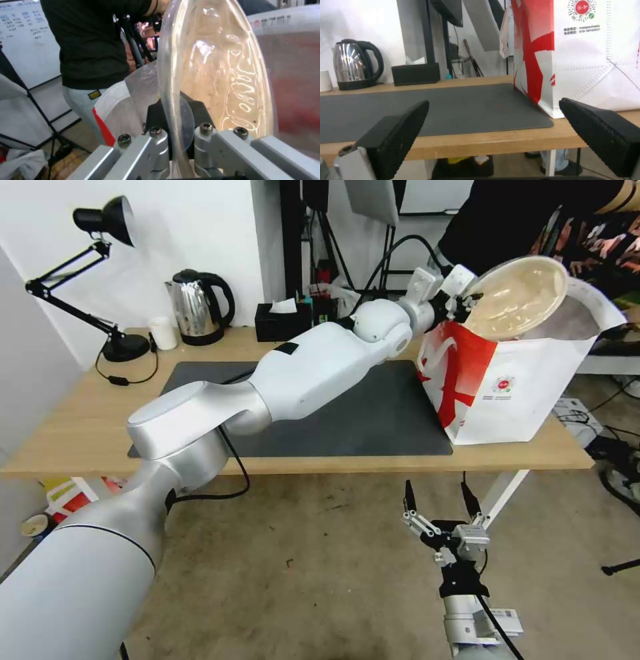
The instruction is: Pick up the trash from the table and place it into the takeout bag.
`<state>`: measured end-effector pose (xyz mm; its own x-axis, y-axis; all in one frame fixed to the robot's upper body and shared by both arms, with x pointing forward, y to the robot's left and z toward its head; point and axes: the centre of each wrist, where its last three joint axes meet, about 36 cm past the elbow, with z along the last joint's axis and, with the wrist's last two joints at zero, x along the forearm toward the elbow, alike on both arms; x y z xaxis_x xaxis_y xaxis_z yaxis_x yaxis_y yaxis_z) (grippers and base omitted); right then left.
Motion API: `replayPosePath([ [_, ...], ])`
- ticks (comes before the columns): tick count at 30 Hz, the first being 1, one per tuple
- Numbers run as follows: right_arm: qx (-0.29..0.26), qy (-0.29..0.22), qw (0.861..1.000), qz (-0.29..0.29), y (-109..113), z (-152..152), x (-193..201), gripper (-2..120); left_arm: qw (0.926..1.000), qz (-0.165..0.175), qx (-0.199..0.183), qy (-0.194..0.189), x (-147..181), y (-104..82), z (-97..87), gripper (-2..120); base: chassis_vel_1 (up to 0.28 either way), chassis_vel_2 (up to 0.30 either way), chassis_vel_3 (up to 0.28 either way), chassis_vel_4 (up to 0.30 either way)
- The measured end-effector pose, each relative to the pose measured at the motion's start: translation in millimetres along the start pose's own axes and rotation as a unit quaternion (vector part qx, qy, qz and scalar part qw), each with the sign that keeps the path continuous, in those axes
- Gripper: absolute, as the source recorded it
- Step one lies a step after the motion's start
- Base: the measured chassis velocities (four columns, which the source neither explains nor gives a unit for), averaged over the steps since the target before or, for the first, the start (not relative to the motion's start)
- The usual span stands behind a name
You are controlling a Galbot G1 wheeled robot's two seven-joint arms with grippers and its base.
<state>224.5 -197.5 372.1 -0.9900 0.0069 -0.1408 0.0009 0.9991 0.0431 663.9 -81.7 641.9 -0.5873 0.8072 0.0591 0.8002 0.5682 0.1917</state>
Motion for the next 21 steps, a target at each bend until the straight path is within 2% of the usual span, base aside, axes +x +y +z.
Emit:
replayPosePath([
  [12,0.000,0.000,1.000,0.000,0.0,0.0,0.0,100,0.9999,-0.004,-0.008,0.011,-0.2,-0.3,6.3,3,0.000,0.000,0.000,0.000],
  [15,0.000,0.000,1.000,0.000,0.0,0.0,0.0,100,0.9998,-0.004,-0.006,0.017,0.2,0.4,5.1,17,0.000,0.000,0.000,0.000],
  [17,0.000,0.000,1.000,0.000,0.0,0.0,0.0,100,0.9998,-0.004,-0.005,0.017,0.3,0.6,4.6,21,0.000,0.000,0.000,0.000],
  [19,0.000,0.000,1.000,0.000,0.0,0.0,0.0,100,0.9999,-0.003,-0.004,0.016,0.4,0.3,2.2,32,0.000,0.000,0.000,0.000],
  [21,0.000,0.000,1.000,0.000,0.0,0.0,0.0,100,0.9999,-0.003,-0.004,0.016,0.4,0.4,1.5,36,0.000,0.000,0.000,0.000],
])
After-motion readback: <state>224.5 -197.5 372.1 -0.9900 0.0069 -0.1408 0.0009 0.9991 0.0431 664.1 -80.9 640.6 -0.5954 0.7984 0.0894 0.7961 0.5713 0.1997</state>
